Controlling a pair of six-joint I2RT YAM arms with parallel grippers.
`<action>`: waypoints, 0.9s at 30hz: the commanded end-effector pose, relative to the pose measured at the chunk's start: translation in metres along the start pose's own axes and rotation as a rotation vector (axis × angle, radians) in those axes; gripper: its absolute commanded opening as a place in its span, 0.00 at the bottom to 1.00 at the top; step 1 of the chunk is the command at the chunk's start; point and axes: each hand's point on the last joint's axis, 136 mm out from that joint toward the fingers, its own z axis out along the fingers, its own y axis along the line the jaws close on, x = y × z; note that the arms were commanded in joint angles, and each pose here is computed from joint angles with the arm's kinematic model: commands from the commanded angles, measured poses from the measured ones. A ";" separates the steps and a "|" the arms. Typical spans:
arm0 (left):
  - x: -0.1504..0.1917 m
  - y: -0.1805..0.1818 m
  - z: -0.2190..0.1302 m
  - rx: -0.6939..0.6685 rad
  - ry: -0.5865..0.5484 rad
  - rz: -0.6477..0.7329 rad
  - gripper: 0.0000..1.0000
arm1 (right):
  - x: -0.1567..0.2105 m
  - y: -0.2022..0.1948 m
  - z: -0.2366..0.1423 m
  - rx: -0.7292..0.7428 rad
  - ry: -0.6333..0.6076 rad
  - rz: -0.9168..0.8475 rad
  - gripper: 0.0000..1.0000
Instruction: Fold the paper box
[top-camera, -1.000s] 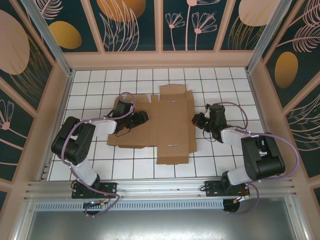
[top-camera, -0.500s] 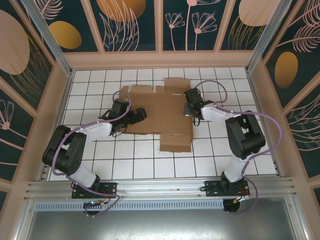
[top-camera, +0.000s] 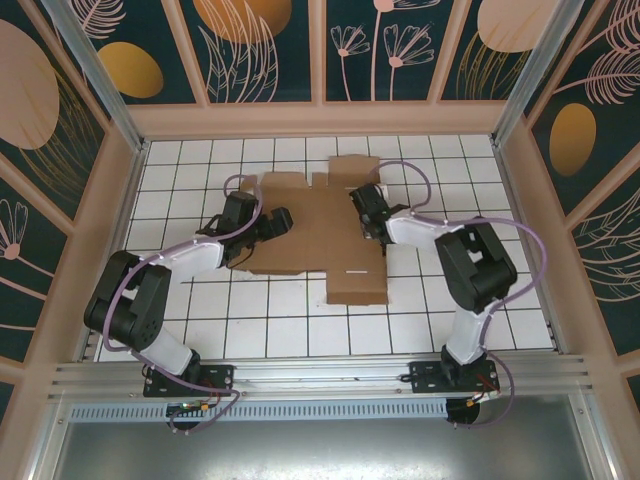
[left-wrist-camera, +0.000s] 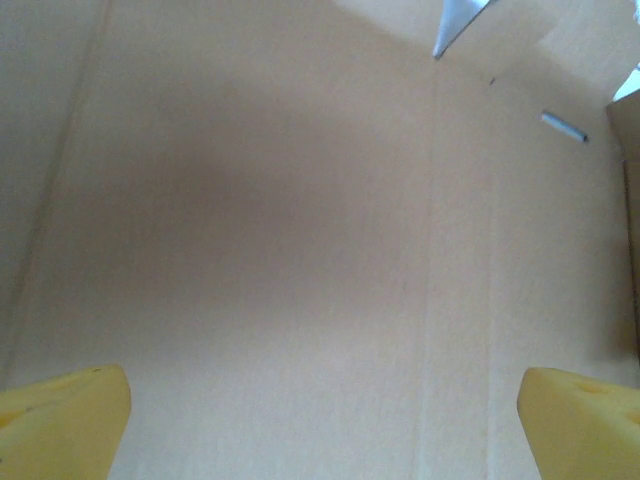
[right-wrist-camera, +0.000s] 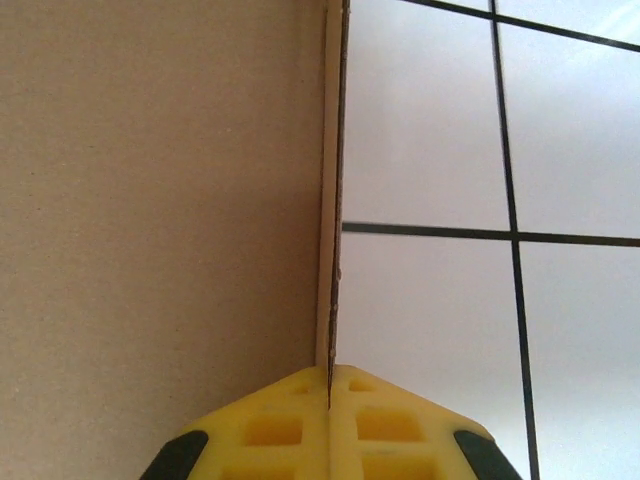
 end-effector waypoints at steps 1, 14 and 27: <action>-0.040 -0.043 -0.001 0.146 -0.092 0.084 0.99 | -0.026 0.027 -0.024 -0.233 -0.163 -0.085 0.00; -0.069 -0.052 0.062 0.010 0.047 0.395 0.92 | -0.040 0.007 -0.039 -0.314 -0.317 -0.074 0.00; -0.039 -0.061 0.100 0.149 0.174 0.315 0.88 | -0.040 0.008 -0.029 -0.266 -0.245 -0.056 0.00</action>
